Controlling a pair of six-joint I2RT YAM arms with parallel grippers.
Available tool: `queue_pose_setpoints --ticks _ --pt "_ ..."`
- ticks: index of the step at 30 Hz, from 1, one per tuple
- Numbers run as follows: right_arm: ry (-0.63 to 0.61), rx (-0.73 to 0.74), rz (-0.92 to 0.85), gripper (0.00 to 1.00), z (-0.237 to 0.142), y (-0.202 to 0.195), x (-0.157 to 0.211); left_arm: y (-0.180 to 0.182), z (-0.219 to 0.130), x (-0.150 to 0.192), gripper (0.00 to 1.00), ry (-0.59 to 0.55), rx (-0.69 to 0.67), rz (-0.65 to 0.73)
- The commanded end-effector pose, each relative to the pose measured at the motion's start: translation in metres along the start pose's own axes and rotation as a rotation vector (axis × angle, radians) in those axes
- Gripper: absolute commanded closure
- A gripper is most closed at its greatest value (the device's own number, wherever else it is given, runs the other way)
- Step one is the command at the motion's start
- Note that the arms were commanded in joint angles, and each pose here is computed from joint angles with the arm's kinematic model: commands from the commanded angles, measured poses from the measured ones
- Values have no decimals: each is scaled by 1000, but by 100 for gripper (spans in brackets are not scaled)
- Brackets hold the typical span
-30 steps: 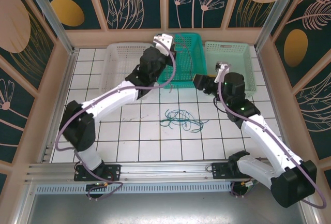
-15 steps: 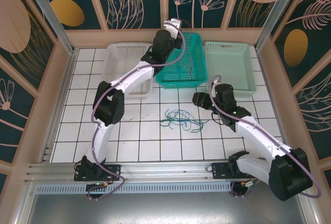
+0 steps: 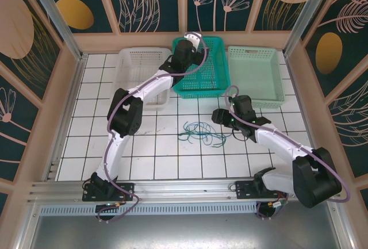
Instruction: Untangle the cables
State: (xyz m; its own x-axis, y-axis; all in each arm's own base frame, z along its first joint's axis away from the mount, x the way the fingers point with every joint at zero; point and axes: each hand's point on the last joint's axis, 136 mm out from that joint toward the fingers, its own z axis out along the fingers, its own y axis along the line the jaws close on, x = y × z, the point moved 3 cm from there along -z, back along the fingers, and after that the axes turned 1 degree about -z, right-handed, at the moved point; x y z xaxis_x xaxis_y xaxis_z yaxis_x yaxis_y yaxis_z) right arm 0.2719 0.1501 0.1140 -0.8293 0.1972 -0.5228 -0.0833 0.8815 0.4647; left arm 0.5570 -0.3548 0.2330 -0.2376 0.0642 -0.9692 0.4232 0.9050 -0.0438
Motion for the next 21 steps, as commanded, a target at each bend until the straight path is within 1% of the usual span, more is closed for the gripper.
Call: queue_pose_setpoints --ticks 1,5,10,14,18,19,21 --pt "37 -68 -22 37 1 16 1 -3 -33 -49 2 -47 26 -26" --pt "102 -89 -60 38 3 29 10 1 -64 -71 2 -81 21 -41" --pt "174 -107 -95 40 7 45 21 7 -104 -69 1 -111 28 -65" --pt "252 -92 -117 41 12 51 34 13 -131 -52 1 -112 23 -86" --pt "300 -79 -116 43 15 50 43 21 -150 -24 1 -74 -1 -104" --pt "305 -73 -112 43 16 48 44 22 -161 -29 1 -93 1 -114" --pt "317 -65 -112 44 17 47 47 24 -173 -22 1 -99 4 -127"
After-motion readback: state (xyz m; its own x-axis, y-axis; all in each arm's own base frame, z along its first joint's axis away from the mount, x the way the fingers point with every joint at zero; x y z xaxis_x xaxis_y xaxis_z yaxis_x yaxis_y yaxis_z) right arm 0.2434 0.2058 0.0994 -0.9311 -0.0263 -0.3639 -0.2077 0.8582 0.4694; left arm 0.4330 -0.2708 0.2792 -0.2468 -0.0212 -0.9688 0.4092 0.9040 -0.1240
